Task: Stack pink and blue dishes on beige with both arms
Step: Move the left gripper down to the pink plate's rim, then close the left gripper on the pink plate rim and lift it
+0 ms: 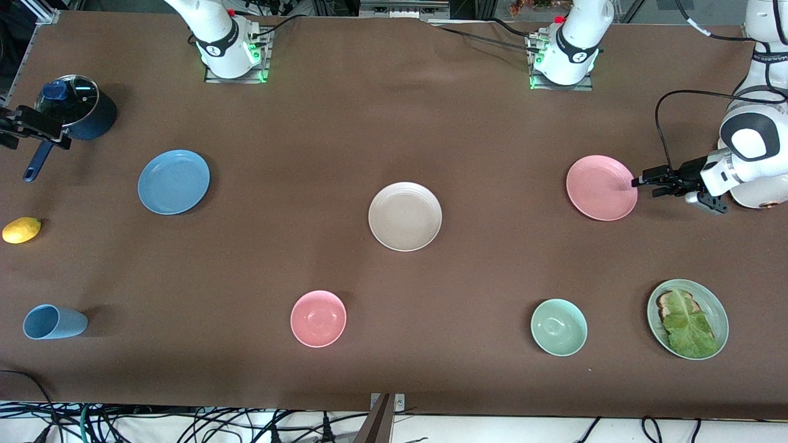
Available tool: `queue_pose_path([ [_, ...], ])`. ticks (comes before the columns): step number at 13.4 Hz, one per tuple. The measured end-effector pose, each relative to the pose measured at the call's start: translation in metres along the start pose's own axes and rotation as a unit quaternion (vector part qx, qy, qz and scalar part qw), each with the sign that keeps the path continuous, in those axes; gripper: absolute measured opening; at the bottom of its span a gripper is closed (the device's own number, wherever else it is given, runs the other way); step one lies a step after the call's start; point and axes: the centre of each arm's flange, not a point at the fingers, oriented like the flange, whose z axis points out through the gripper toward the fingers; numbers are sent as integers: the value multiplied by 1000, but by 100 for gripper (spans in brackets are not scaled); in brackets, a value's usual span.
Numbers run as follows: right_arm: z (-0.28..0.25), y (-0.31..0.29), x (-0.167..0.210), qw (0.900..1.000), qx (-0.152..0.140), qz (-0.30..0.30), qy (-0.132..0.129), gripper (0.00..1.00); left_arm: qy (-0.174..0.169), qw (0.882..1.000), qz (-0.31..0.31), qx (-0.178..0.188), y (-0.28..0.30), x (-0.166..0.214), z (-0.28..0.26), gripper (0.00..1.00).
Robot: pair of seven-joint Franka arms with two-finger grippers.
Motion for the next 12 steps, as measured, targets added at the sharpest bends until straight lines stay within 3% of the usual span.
queue_pose_path([
  [10, 0, 0, 0, 1000, 0, 0, 0, 100, -1, 1000, -2, 8, -4, 3, 15, 95],
  [11, 0, 0, 0, 1000, 0, 0, 0, 100, -1, 1000, -3, 9, -5, 3, 15, 88],
  [12, 0, 0, 0, 1000, 0, 0, 0, 100, -1, 1000, -3, 10, -5, 3, 16, 75],
])
